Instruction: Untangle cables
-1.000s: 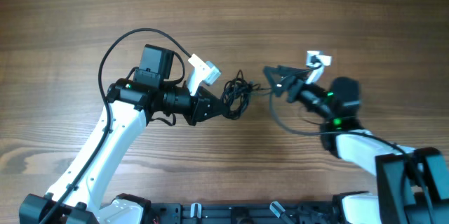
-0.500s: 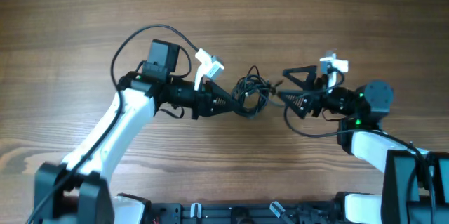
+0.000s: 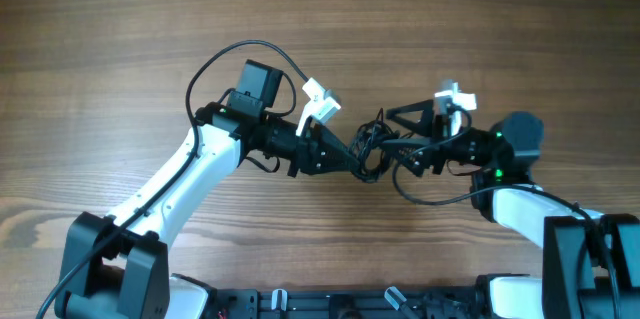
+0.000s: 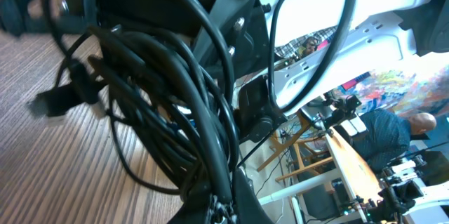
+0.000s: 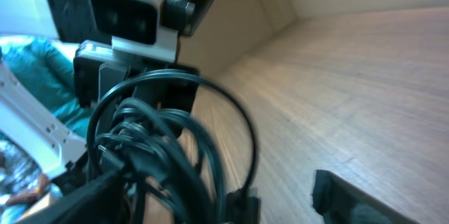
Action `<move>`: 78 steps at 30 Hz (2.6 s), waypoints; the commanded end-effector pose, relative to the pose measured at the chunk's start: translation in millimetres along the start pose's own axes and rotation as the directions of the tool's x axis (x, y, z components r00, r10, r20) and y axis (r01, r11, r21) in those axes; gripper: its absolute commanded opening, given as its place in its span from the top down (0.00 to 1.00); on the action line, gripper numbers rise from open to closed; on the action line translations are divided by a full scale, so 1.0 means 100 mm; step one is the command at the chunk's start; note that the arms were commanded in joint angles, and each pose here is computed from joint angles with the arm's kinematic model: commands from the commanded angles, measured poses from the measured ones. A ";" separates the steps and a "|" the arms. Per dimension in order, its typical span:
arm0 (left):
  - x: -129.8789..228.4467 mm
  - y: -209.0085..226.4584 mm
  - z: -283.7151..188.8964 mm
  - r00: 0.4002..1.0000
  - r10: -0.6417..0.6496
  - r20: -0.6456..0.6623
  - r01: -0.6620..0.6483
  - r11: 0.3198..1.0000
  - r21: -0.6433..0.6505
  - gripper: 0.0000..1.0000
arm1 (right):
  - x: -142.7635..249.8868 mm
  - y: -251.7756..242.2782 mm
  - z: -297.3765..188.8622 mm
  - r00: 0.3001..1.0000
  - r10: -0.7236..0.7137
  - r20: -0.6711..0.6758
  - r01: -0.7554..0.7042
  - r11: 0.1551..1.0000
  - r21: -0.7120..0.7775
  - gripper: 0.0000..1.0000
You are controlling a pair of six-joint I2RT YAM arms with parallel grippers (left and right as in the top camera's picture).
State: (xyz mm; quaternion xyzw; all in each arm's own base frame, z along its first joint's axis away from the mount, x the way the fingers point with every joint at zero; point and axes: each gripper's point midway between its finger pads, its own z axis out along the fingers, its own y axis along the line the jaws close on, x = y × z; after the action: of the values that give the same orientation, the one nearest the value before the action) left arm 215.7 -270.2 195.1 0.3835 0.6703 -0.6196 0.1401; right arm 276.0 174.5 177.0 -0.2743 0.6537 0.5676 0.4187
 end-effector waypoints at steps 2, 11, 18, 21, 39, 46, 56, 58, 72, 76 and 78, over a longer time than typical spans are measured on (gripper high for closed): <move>-0.04 -0.11 0.00 0.999 0.026 0.021 -0.027 0.997 0.065 0.96 | -0.01 -0.03 0.07 0.999 -0.053 -0.001 0.053 0.998 0.017 0.37; -0.04 -0.11 0.00 0.999 0.026 0.022 -0.028 0.998 0.064 0.96 | -0.01 -0.03 0.07 0.999 -0.048 0.001 0.048 0.999 0.021 0.89; -0.03 -0.09 0.00 0.999 0.027 0.018 -0.028 0.998 0.054 0.96 | -0.02 -0.17 0.06 1.000 -0.010 0.022 0.008 0.996 0.094 0.81; -0.03 -0.09 0.00 0.999 0.027 0.018 -0.028 0.998 0.053 0.96 | -0.02 -0.20 0.06 0.999 -0.023 0.023 0.021 0.994 0.108 0.58; -0.05 -0.07 -0.06 0.999 -0.011 0.031 0.010 0.999 0.045 0.96 | 0.09 0.01 0.14 0.976 -0.214 -0.029 0.214 0.977 -0.009 0.27; 0.00 -0.31 0.14 0.999 -0.039 -0.013 0.041 0.987 0.158 0.96 | 0.04 -0.15 0.35 0.957 -0.289 -0.014 0.288 0.948 0.135 0.38; 0.03 -0.02 0.07 0.999 -0.045 -0.021 0.045 0.999 -0.001 0.87 | -0.06 -0.32 0.19 0.997 -0.050 0.058 0.037 0.977 0.211 0.96; 0.01 0.06 0.00 0.999 -0.049 -0.009 0.049 0.998 -0.039 0.78 | -0.09 -0.38 0.12 0.994 0.055 0.095 -0.075 0.972 0.224 0.96; -0.04 0.96 -0.43 0.862 -0.442 0.250 0.507 0.727 -0.464 0.00 | 0.42 -0.78 -0.19 0.287 0.892 0.350 -0.955 0.236 0.179 0.96; -0.14 1.07 -0.47 0.822 -0.458 0.339 0.569 0.664 -0.485 0.00 | 0.72 -0.85 -0.27 0.139 0.900 0.413 -0.974 0.050 0.220 0.96; -0.19 1.05 -0.40 0.841 -0.431 0.326 0.540 0.689 -0.483 0.00 | 0.71 -0.85 -0.27 0.159 0.899 0.409 -0.971 0.069 0.227 0.96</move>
State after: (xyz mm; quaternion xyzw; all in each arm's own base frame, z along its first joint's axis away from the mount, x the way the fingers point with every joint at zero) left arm 303.6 -242.1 143.5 0.1223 0.8674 -0.4625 0.1368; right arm 299.5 141.8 70.3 0.3450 0.7525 0.5589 0.0490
